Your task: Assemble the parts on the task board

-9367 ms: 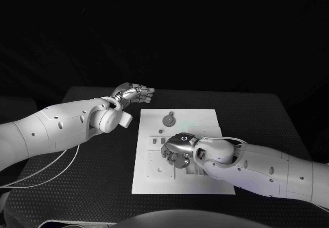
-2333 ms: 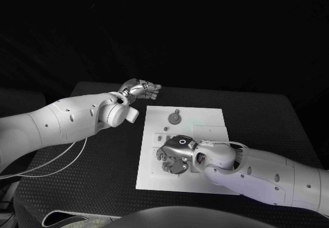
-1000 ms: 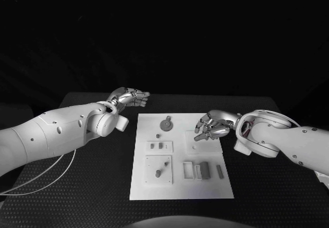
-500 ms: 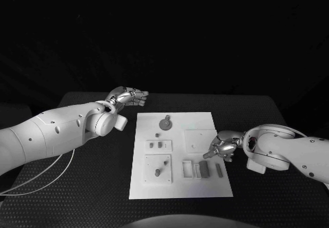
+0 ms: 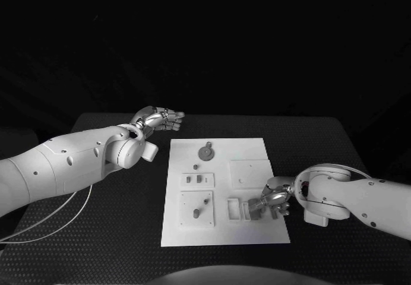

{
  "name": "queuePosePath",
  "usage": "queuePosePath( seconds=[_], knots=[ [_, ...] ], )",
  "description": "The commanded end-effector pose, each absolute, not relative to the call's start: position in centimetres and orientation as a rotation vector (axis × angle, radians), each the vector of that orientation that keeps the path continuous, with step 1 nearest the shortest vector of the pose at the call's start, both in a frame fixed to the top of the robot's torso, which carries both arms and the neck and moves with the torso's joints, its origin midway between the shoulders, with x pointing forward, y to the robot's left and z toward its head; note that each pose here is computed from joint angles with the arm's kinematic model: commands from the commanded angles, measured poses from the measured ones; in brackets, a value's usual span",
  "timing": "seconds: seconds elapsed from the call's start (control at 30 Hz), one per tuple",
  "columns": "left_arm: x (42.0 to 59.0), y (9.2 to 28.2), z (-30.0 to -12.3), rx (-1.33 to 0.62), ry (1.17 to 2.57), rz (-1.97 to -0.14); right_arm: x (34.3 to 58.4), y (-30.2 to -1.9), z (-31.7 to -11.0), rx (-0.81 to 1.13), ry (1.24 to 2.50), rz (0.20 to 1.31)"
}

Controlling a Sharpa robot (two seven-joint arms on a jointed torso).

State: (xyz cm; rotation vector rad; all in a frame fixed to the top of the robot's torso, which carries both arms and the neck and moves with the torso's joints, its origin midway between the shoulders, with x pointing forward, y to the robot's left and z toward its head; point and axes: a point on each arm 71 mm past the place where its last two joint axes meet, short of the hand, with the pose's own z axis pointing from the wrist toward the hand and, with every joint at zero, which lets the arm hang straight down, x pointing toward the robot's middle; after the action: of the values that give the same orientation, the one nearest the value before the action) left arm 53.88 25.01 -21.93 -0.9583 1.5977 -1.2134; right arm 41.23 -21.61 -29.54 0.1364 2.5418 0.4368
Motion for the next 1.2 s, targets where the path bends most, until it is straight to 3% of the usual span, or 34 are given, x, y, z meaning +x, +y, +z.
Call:
queuePosePath(
  seconds=[0.03, 0.77, 1.2],
  knots=[
    [53.8, 24.8, -21.8, -0.953, 1.601, -1.235, 41.3, -21.4, -29.7, 0.124, 2.529, 0.410],
    [53.8, 25.0, -21.8, -0.957, 1.603, -1.229, 41.1, -20.9, -30.0, 0.132, 2.474, 0.432],
    [53.8, 24.9, -21.8, -0.959, 1.605, -1.227, 41.4, -21.0, -27.9, 0.365, 2.460, 0.558]
  ],
)
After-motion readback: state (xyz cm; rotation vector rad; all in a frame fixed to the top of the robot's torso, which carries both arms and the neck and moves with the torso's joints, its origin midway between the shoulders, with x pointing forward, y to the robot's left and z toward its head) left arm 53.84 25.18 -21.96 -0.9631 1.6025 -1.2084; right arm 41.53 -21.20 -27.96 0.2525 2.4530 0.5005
